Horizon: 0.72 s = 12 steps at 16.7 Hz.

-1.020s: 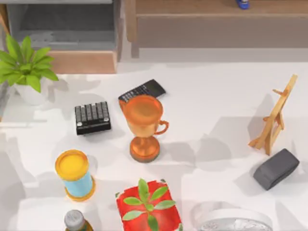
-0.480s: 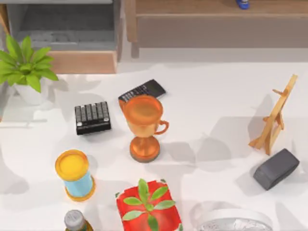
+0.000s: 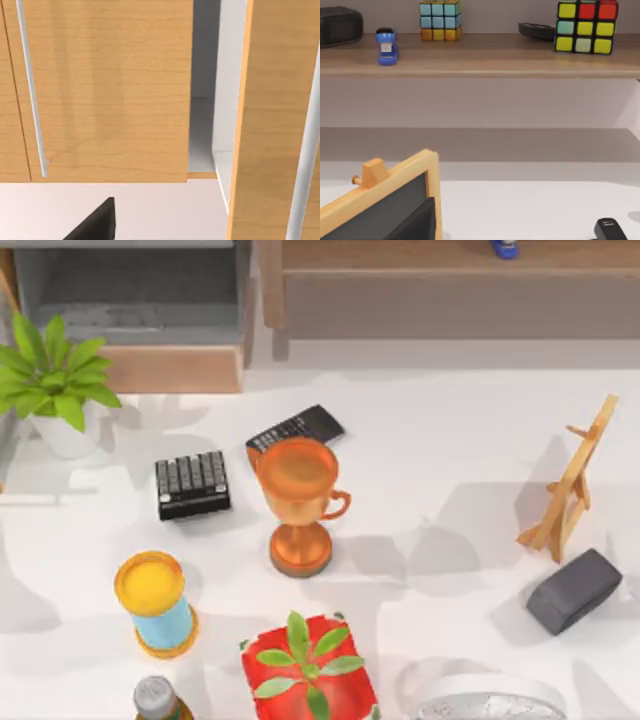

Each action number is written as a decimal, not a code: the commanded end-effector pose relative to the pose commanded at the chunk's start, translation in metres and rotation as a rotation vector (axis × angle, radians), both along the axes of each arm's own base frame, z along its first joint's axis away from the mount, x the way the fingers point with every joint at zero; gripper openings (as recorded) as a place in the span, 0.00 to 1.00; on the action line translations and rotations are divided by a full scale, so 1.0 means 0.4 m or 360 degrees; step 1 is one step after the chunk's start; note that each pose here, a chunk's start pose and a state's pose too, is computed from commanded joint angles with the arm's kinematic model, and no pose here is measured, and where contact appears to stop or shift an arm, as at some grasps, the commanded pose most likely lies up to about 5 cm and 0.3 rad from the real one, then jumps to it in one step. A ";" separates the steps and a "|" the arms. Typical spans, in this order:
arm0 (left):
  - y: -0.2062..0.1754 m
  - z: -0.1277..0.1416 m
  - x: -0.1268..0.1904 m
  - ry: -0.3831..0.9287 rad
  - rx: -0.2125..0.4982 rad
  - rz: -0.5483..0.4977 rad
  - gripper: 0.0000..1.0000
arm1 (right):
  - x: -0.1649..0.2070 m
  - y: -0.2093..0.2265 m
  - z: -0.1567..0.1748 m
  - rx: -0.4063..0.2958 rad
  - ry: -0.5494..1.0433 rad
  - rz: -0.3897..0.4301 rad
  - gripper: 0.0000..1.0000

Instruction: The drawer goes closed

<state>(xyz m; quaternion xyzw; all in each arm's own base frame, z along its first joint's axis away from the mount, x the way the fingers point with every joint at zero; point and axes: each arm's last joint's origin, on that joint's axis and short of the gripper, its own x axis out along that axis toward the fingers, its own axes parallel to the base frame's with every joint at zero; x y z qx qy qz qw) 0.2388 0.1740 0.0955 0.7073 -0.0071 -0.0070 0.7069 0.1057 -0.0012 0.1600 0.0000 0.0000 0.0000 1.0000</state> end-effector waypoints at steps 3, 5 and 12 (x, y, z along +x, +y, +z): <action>0.000 -0.001 0.036 0.0000 0.0000 0.0000 1.00 | 0.000 0.000 0.000 0.0000 0.0000 0.0000 1.00; 0.000 -0.001 0.039 0.0000 0.0000 0.0000 1.00 | 0.000 0.000 0.000 0.0000 0.0000 0.0000 1.00; 0.000 -0.001 0.039 0.0000 0.0000 0.0000 0.62 | 0.000 0.000 0.000 0.0000 0.0000 0.0000 1.00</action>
